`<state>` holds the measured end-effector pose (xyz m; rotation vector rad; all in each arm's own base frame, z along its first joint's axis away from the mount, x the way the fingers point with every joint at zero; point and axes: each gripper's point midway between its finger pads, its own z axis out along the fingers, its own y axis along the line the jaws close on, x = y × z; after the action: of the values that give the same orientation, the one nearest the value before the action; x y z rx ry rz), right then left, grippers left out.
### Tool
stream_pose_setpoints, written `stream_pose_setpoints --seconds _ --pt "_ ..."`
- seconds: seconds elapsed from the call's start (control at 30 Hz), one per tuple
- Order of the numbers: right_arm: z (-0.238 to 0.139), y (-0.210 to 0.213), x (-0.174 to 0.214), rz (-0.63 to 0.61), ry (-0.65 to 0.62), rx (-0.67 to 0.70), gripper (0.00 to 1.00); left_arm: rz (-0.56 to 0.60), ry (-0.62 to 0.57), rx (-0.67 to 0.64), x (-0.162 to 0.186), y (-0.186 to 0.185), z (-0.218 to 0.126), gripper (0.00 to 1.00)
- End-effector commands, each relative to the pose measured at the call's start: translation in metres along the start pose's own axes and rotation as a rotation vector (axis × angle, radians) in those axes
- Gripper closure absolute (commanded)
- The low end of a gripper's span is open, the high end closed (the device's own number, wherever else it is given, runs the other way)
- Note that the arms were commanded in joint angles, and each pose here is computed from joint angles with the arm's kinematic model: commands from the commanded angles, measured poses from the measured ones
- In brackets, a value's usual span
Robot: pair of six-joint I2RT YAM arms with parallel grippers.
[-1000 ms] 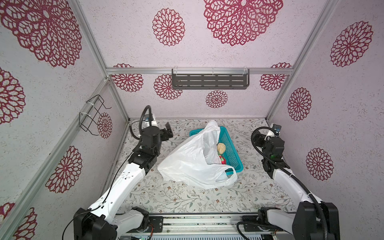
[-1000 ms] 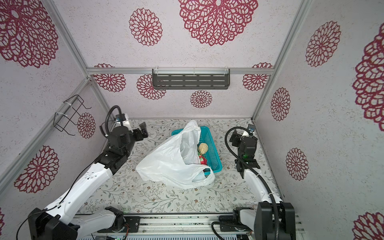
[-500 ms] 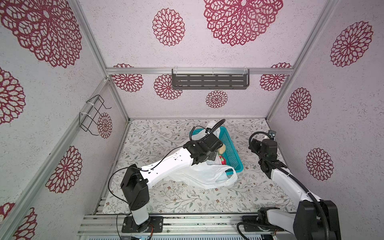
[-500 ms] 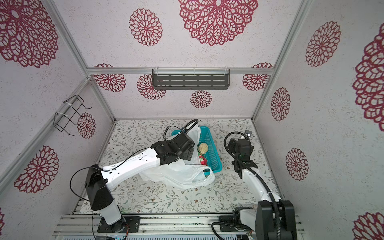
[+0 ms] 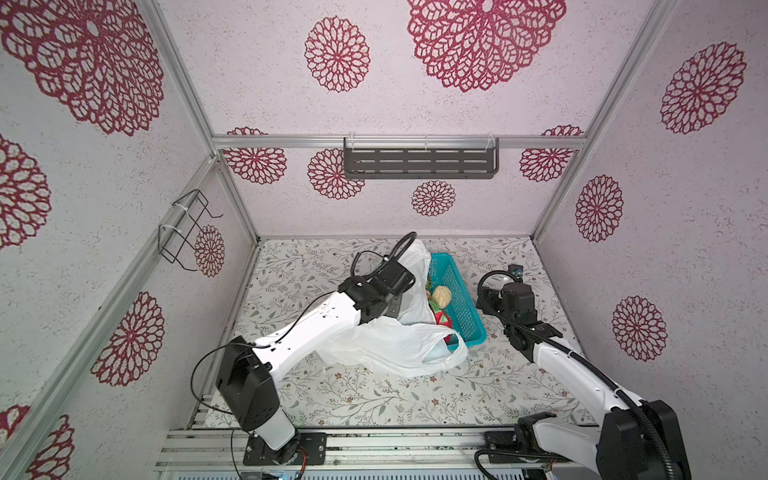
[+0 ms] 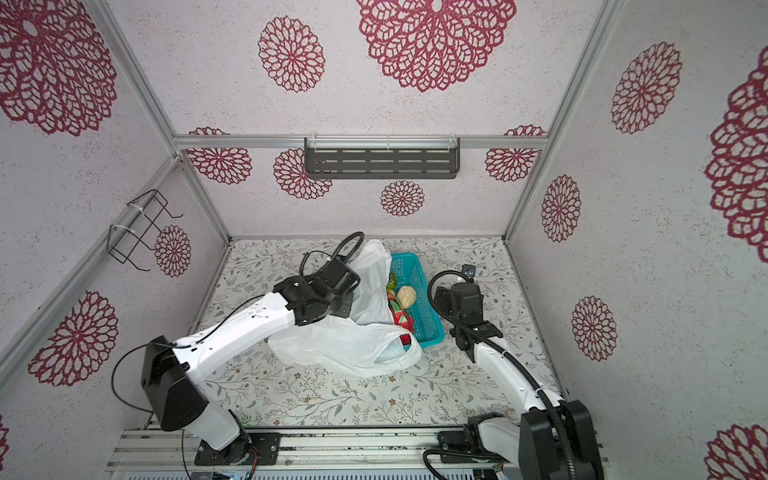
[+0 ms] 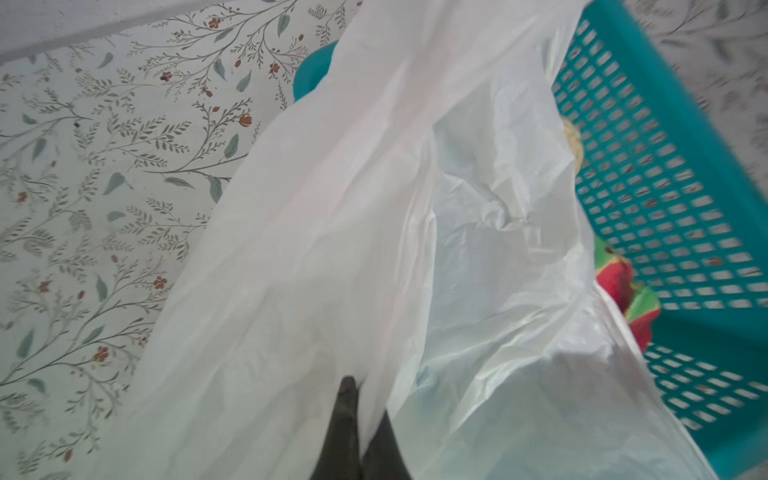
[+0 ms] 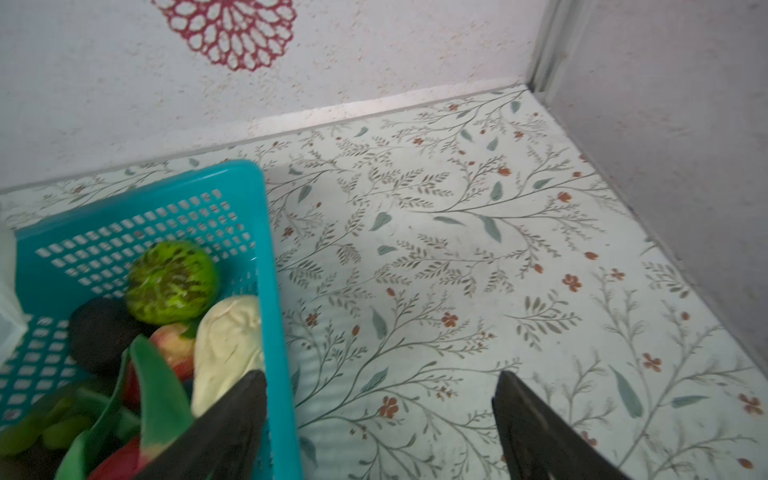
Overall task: Place the fruits into the plastic bag
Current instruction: 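Grasp the white bag handle with left gripper while right gripper reaches into basket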
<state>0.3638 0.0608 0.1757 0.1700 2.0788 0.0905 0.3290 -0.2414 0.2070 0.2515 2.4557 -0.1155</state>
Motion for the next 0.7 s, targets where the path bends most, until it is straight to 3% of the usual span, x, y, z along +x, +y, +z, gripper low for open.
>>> stream_pose_setpoints --seconds 0.0,0.2,0.37,0.47,0.67 --pt "-0.013 0.040 -0.013 0.001 0.021 -0.162 0.14 -0.099 -0.158 0.290 -0.037 -0.013 -0.041 1.00" --pt "-0.024 0.100 0.008 -0.041 0.196 -0.390 0.14 -0.220 -0.240 0.477 -0.046 0.018 -0.074 1.00" --pt "-0.028 0.132 0.029 -0.028 0.321 -0.511 0.11 -0.347 -0.229 0.579 -0.040 0.043 -0.078 1.00" --pt "-0.027 0.139 0.035 -0.010 0.359 -0.535 0.02 -0.426 -0.215 0.578 -0.036 0.061 -0.075 1.00" --pt "-0.019 0.143 0.056 -0.045 0.437 -0.529 0.01 -0.637 -0.187 0.572 -0.033 0.096 -0.063 1.00"
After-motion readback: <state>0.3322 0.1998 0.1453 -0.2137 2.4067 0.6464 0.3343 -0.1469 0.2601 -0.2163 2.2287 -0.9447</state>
